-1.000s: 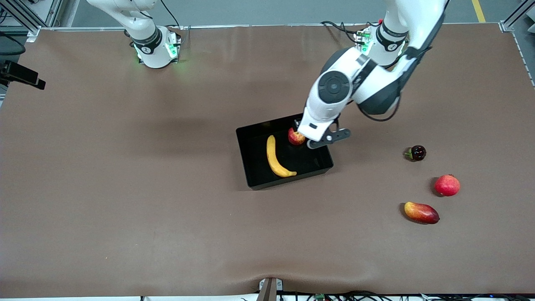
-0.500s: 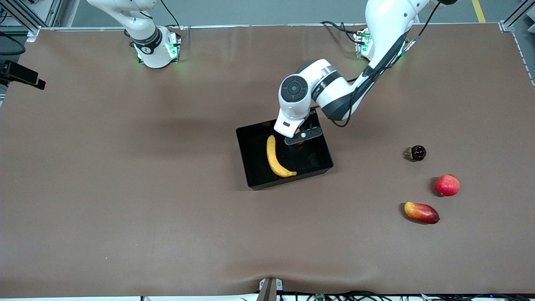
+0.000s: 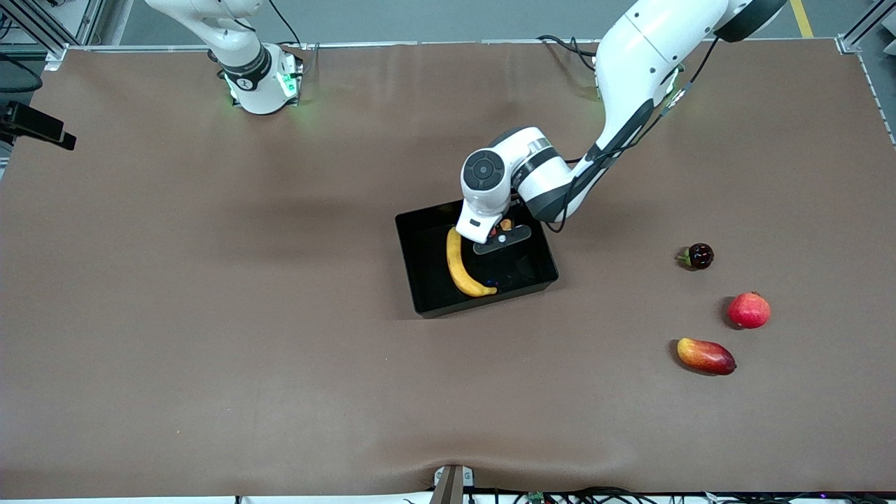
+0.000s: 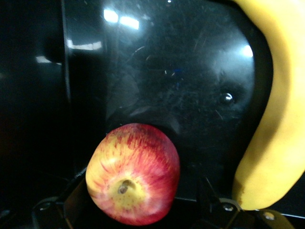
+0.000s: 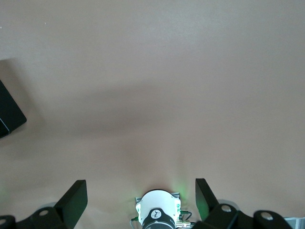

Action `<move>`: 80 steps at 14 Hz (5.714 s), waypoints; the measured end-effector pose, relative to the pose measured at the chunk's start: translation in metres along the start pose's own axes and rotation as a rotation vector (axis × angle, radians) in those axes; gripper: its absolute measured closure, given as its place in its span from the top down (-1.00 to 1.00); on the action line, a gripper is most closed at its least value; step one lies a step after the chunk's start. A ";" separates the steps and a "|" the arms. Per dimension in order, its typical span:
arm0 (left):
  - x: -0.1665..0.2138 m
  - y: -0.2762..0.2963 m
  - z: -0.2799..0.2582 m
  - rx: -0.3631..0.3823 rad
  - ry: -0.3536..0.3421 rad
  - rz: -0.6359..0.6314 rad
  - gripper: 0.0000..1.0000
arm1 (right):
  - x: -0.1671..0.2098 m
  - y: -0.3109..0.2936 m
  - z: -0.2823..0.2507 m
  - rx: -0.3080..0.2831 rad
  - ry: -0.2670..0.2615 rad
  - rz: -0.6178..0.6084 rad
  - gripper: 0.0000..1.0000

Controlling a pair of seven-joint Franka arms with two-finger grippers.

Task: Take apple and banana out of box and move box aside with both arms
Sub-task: 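Close the left gripper on the red-yellow apple and lift it, then carry the apple with the left gripper beside the red apple, then lower the apple onto the table and open the left gripper, then move the left gripper back to the banana in the tray, then grasp the banana with the left gripper while the right gripper reaches in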

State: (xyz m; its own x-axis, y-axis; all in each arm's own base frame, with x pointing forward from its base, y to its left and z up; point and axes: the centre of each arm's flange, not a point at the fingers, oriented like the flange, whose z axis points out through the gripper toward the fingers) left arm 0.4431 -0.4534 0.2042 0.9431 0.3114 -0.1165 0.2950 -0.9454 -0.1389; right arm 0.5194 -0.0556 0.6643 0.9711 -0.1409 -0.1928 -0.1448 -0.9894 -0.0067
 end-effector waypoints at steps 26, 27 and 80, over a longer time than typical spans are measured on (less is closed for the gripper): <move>0.254 -0.261 -0.150 0.073 0.112 -0.174 0.45 | 0.000 0.001 0.000 0.000 0.001 0.002 1.00; 0.263 -0.277 -0.129 0.061 0.109 -0.170 0.45 | 0.000 0.001 0.000 0.000 0.001 0.002 1.00; 0.066 0.084 -0.025 -0.227 0.112 -0.386 1.00 | 0.064 -0.012 0.076 0.020 -0.132 -0.021 1.00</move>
State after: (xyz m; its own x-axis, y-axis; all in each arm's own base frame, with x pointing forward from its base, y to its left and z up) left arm 0.5340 -0.5143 0.2096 0.7649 0.6441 0.0102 0.6421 -0.7636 0.0687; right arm 0.5683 -0.0503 0.5771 0.9405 -0.1134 -0.3202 -0.1301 -0.9910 -0.0312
